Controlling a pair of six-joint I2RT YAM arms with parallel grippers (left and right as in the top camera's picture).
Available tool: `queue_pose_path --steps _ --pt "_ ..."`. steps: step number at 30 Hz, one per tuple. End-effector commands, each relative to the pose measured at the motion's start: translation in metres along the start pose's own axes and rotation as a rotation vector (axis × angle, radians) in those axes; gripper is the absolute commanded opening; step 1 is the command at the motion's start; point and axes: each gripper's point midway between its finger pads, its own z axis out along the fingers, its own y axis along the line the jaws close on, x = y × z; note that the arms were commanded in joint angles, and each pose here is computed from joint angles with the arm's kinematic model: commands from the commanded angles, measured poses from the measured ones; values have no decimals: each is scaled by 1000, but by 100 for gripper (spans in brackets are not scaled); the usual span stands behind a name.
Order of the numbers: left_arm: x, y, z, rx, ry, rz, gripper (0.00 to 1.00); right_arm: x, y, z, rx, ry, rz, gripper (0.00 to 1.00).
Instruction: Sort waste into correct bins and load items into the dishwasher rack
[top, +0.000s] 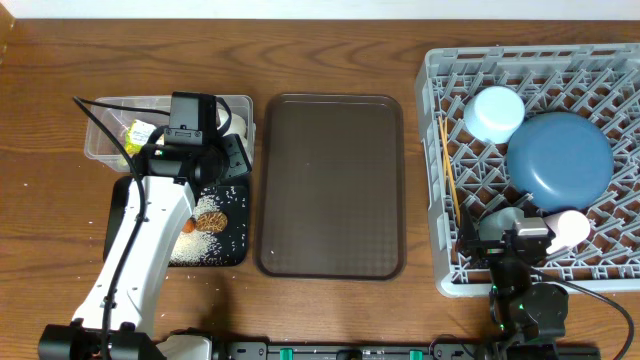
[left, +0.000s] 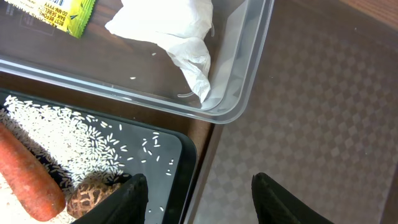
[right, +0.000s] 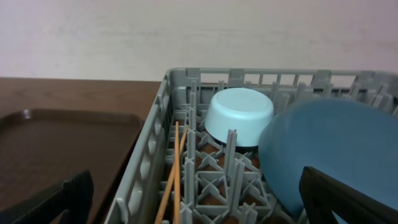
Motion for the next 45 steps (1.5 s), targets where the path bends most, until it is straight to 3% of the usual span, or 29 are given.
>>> queue_pose_path --steps 1,16,17,45 --pt "-4 0 -2 -3 -8 -12 55 1 -2 0 4 0 -62 99" --pt "-4 0 -2 -3 -8 -12 55 1 -13 0 50 0 -36 99" --pt "-4 0 -2 -3 -8 -12 98 1 -13 0 50 0 -36 99" --pt "-4 0 -2 -3 -8 -12 98 1 -13 0 50 1 -36 99"
